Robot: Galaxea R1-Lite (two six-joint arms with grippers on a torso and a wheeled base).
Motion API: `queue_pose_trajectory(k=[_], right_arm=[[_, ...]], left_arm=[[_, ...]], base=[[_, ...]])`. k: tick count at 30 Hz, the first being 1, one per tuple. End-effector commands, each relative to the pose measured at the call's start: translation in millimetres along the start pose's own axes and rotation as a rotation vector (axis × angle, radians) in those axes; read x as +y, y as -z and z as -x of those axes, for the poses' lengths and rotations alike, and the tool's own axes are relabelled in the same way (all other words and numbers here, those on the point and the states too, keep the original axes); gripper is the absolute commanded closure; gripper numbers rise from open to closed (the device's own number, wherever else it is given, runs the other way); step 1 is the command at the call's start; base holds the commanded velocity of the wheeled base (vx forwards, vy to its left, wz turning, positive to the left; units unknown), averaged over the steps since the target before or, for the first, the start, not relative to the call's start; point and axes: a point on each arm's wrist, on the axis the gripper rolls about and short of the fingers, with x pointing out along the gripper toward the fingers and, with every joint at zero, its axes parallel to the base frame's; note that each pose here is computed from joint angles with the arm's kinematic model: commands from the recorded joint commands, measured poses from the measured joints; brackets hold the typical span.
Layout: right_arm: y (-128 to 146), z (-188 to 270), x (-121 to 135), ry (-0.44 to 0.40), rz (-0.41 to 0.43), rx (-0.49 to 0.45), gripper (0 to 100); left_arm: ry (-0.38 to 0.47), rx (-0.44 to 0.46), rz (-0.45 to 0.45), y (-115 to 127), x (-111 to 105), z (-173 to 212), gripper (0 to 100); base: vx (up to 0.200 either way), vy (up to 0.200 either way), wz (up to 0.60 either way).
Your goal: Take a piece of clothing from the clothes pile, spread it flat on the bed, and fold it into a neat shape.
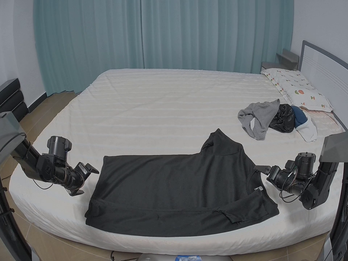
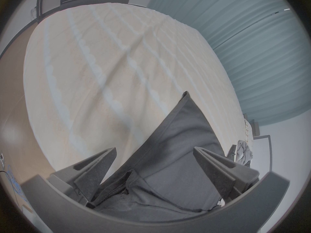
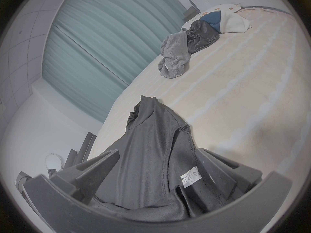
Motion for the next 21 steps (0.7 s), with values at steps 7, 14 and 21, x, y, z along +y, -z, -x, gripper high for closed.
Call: queue_pose_trajectory(k=[7,14,21], right_arm=[[4,-3,0,-0.026,-0.017,0.035,0],[5,-5,-3,-0.022,-0.041,0.043,0],[10,-11,-9,-0.024,-0.054,0.081,0]], left_arm=[[0.088,-0.053,-0.045,-28,-37,-33,0],[0.174,-0.073,-0.072,-51,-65,-79,0],[0.240,-0.132,-0.149,-72,-69,-119,0]], base=[[0.000,0.000,0.00],[0.000,0.000,0.00],[0.000,0.000,0.00]])
